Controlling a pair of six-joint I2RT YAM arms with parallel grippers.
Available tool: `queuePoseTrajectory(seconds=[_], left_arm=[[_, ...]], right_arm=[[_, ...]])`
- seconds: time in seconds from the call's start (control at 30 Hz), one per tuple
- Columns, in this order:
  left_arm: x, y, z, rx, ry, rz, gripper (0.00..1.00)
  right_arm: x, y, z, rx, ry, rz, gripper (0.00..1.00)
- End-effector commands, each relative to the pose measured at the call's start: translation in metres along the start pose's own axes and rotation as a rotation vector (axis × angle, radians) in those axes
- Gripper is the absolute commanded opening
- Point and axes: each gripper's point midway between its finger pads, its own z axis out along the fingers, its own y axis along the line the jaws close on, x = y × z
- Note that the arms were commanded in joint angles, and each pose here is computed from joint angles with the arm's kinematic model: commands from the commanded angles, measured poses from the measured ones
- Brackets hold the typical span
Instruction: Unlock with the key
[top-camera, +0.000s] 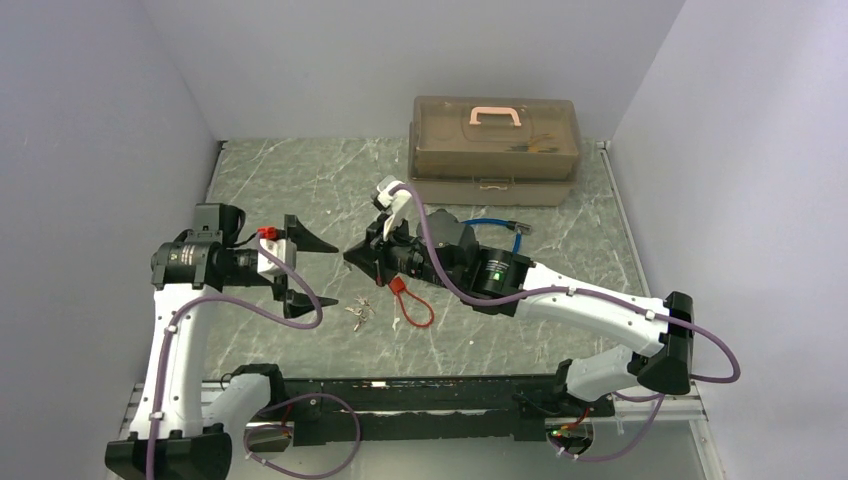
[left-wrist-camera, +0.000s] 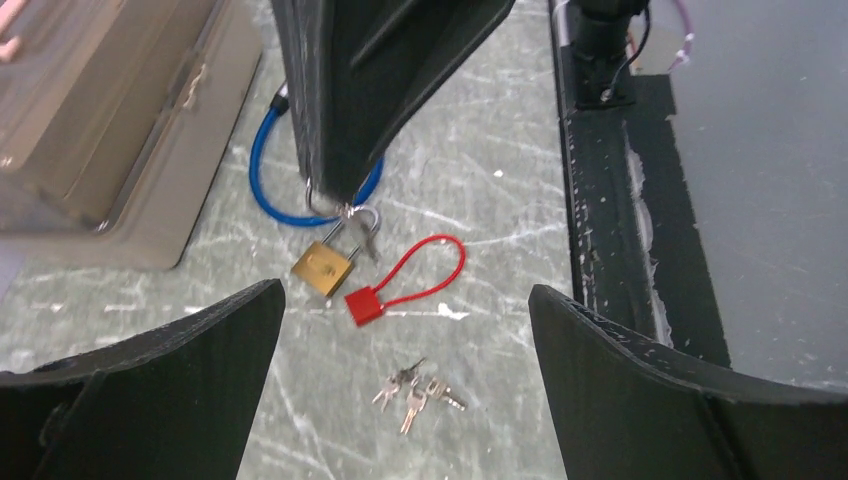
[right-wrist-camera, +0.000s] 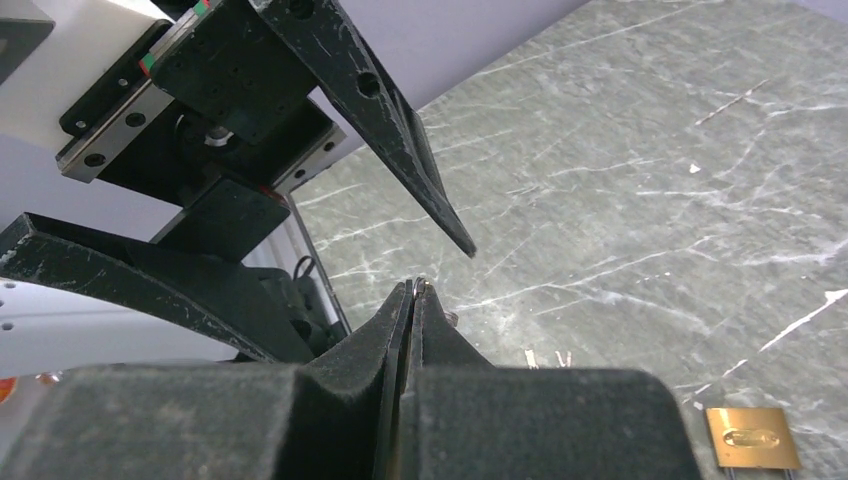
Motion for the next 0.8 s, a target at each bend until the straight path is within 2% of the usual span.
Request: queuePoseTrajectory(seconds=[0.0,0.2,0.37,0.57,0.77], left_arm=[[-0.033,-0.006,0.013,0.081,-0.116,0.063,0.99],[-0.034,-0.003,0.023,0.118,-0.086,-0.005,0.79],[-0.033,0.004,0.023,0.074,-0.060,0.027,0.62],[-0.041,0.007,0.024,0.060,-0.067,0.049,0.34],[-0.044,0.003,0.028,0.082,-0.085,0.021,0.32]], right_arm=[[-0.049,0.022,-0.017,-0.079,-0.121,0.047,0.00],[-0.060,0.027,-0.020,-0.098,-0.150,0.052,0.00],[-0.063,0.027,-0.024,-0.098,-0.171,0.059,0.00],[-0.064,0.026,-0.027,-0.092,-0.173,0.055,0.00],[-0.065,0.026,-0.028,-0.092,-0.180,0.059,0.00]])
